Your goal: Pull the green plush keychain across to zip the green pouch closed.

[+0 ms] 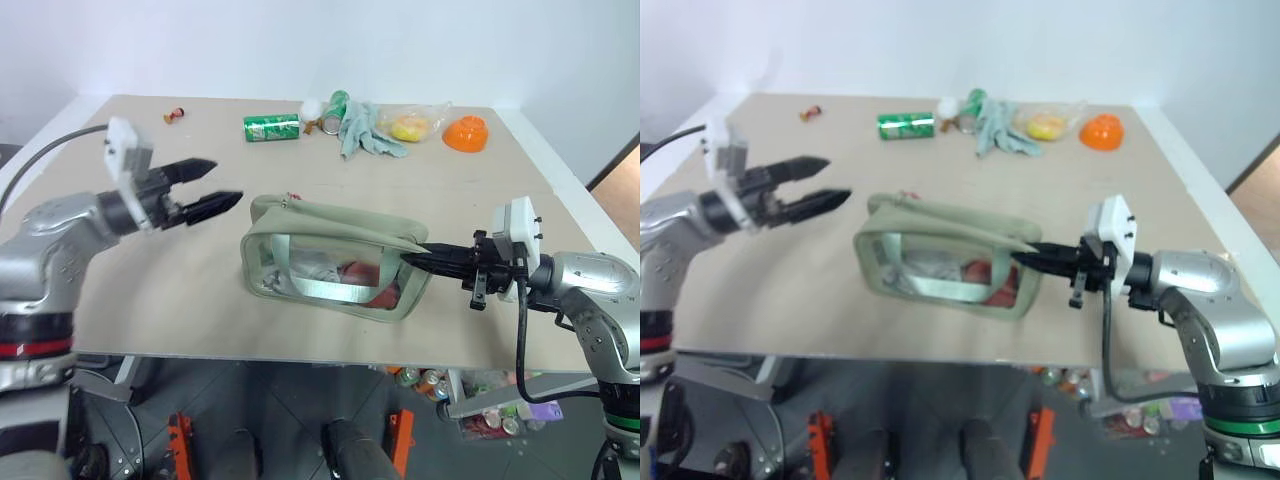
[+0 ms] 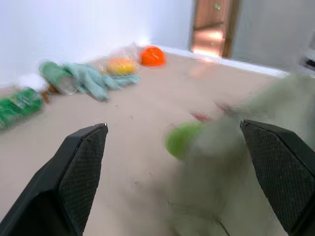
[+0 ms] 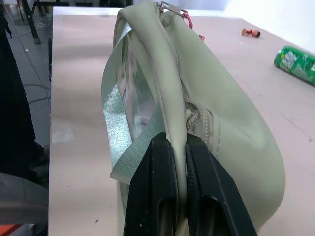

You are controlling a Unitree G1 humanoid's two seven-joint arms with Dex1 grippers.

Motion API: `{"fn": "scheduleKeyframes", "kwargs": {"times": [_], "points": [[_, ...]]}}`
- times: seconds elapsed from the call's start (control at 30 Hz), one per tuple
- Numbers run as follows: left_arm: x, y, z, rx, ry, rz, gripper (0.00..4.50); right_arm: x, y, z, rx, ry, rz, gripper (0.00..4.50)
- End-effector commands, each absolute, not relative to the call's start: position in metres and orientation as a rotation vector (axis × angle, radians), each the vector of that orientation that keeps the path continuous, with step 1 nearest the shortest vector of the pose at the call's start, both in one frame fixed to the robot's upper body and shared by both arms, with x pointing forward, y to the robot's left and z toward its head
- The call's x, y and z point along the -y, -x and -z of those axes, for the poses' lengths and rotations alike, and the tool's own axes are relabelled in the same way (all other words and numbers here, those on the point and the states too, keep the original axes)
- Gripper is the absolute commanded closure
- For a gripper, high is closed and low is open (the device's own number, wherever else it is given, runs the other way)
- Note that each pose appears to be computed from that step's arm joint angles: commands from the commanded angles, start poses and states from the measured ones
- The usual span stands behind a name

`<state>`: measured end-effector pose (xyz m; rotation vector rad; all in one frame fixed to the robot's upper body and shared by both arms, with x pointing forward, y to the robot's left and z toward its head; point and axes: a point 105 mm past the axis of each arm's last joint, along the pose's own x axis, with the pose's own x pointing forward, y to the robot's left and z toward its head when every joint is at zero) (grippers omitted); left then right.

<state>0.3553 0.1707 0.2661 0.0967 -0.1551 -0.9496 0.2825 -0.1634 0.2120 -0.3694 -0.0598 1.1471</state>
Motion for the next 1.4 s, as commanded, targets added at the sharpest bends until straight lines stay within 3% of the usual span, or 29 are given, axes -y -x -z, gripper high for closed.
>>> {"fn": "scheduleKeyframes", "kwargs": {"times": [0.03,0.2,0.37,0.6,0.87,1.1,1.4], "points": [[-0.166,-0.371,-0.278,0.204,-0.15,0.923,0.0,0.155,-0.279,-0.216,0.097,0.409,-1.179,4.48],[-0.156,-0.399,-0.279,0.265,-0.279,0.894,0.0,0.149,-0.276,-0.217,0.109,0.415,-1.182,4.48],[-0.142,-0.411,-0.261,0.213,-0.322,0.983,0.0,0.149,-0.274,-0.217,0.112,0.417,-1.172,4.48],[-0.124,-0.404,-0.241,0.143,-0.375,1.184,0.0,0.149,-0.273,-0.218,0.11,0.42,-1.153,4.48],[-0.143,-0.4,-0.259,0.158,-0.419,1.2,0.0,0.149,-0.272,-0.218,0.106,0.422,-1.147,4.48],[-0.159,-0.39,-0.253,0.079,-0.488,1.262,0.0,0.151,-0.272,-0.219,0.101,0.425,-1.142,4.48],[-0.139,-0.392,-0.241,0.061,-0.545,1.33,0.0,0.152,-0.272,-0.22,0.103,0.433,-1.135,4.48]]}}
